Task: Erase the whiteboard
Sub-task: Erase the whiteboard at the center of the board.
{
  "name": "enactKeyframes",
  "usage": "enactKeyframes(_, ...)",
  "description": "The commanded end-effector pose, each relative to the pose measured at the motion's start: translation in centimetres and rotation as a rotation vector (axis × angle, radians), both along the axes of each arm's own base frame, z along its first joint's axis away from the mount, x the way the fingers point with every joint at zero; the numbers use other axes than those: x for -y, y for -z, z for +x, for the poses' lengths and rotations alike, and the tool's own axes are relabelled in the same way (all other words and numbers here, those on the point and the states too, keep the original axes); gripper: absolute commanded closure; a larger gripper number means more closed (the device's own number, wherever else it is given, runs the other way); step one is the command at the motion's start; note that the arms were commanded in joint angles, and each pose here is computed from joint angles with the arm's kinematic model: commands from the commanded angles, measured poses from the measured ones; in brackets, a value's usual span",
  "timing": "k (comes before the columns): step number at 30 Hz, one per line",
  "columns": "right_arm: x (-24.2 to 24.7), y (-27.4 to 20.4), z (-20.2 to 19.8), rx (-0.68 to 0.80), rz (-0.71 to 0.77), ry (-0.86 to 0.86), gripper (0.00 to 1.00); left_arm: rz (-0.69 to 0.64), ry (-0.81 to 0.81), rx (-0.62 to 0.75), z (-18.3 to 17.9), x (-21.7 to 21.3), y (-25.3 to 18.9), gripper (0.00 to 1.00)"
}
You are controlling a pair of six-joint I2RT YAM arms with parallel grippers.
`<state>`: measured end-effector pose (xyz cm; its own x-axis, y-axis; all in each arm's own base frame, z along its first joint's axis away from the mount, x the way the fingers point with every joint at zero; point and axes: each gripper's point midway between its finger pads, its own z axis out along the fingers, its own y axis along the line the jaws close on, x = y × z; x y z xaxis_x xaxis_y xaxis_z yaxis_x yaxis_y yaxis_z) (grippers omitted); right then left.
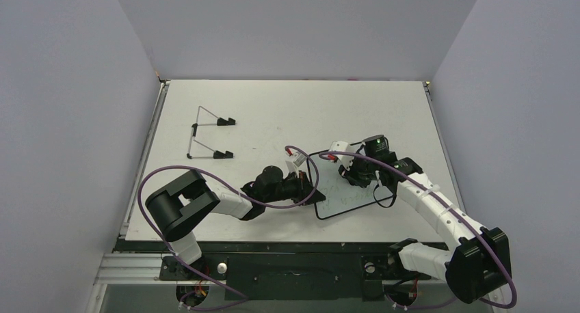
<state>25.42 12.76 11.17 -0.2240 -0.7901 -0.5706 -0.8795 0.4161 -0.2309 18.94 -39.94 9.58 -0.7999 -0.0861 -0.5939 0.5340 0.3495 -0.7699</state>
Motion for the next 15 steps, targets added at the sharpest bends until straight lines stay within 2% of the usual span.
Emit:
enactKeyframes(1, 0.5, -3.2, 4.3, 0.211, 0.109, 0.230, 1.00, -0.023, 0.032, 0.078, -0.2, 0.1, -1.4, 1.00)
enactKeyframes(3, 1.6, -3.4, 4.9, 0.237, 0.092, 0.288, 1.00, -0.023, 0.031, 0.080, -0.2, 0.1, -1.4, 1.00)
enactKeyframes(6, 2.5, -2.7, 4.8, 0.211, 0.026, 0.280, 1.00, -0.024, 0.030, 0.079, -0.2, 0.1, -1.4, 1.00)
enactKeyframes(9, 2.8, -2.1, 4.2, 0.174, -0.032, 0.230, 1.00, -0.023, 0.028, 0.079, -0.2, 0.0, -1.4, 1.00)
enactKeyframes(15, 1.9, -1.0, 2.1, 0.077, -0.058, 0.080, 1.00, -0.024, 0.025, 0.079, -0.3, -0.2, -1.3, 1.00)
